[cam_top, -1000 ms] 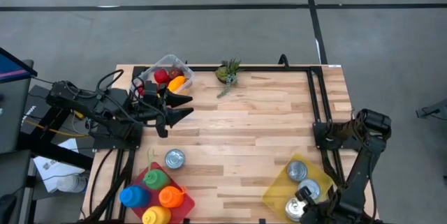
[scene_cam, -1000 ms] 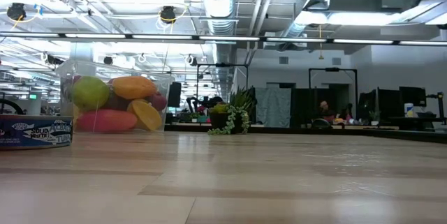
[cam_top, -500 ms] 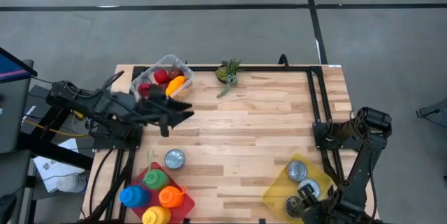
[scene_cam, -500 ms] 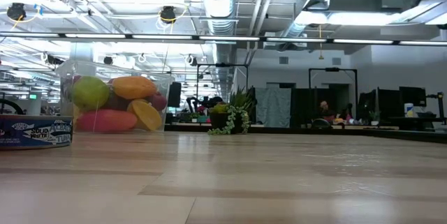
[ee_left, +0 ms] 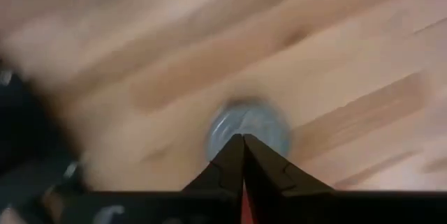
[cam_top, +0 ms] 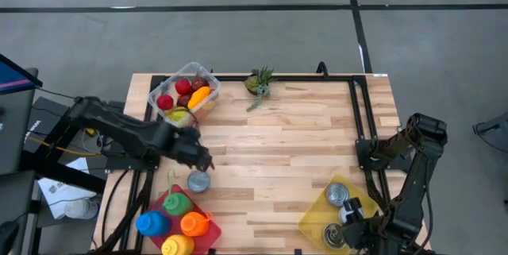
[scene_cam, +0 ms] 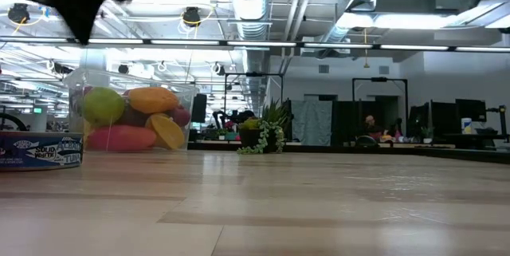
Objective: Pick & Place Food Item
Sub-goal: Put the blue tuna can into the yellow bin
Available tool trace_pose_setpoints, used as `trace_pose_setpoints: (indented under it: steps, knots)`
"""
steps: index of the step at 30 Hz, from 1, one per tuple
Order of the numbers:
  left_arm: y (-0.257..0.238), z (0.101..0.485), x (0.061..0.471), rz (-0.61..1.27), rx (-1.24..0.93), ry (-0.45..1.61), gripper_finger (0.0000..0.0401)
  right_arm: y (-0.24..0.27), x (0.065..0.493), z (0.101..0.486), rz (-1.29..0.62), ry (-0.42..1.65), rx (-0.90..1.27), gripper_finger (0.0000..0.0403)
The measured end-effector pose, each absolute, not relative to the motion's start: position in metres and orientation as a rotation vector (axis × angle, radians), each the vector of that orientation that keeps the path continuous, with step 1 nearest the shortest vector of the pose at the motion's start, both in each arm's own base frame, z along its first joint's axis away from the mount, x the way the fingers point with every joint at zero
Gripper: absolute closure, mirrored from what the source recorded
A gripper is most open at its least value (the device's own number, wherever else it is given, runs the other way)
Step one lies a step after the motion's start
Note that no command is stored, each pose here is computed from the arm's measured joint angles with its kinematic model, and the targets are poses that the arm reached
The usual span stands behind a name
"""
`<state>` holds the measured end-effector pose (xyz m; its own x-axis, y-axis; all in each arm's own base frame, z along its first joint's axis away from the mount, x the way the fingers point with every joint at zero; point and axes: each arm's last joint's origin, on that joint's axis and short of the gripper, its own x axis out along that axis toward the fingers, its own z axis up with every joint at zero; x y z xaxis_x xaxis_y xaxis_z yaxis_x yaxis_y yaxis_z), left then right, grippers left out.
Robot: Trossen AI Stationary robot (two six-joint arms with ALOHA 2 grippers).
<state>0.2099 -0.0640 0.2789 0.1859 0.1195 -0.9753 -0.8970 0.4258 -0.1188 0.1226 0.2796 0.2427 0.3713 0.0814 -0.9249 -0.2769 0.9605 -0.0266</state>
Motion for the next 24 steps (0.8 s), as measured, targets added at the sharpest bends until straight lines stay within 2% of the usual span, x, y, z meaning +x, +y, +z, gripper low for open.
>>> trace_pose_setpoints:
  steps: [3,13,19,24]
  knots:
    - [-0.067,0.259,0.222,0.909,-0.848,1.302,0.0401,0.279,0.123,0.242,0.226,1.166,-0.193,0.0285]
    - [-0.062,0.203,0.258,1.04,-0.849,1.543,0.0401,0.278,0.126,0.243,0.198,1.132,-0.201,0.0304]
    - [-0.067,0.177,0.27,1.073,-0.843,1.607,0.0401,0.278,0.125,0.242,0.193,1.133,-0.195,0.0305]
    - [-0.071,0.161,0.282,1.059,-0.921,1.587,0.0401,0.278,0.125,0.242,0.181,1.136,-0.183,0.0305]
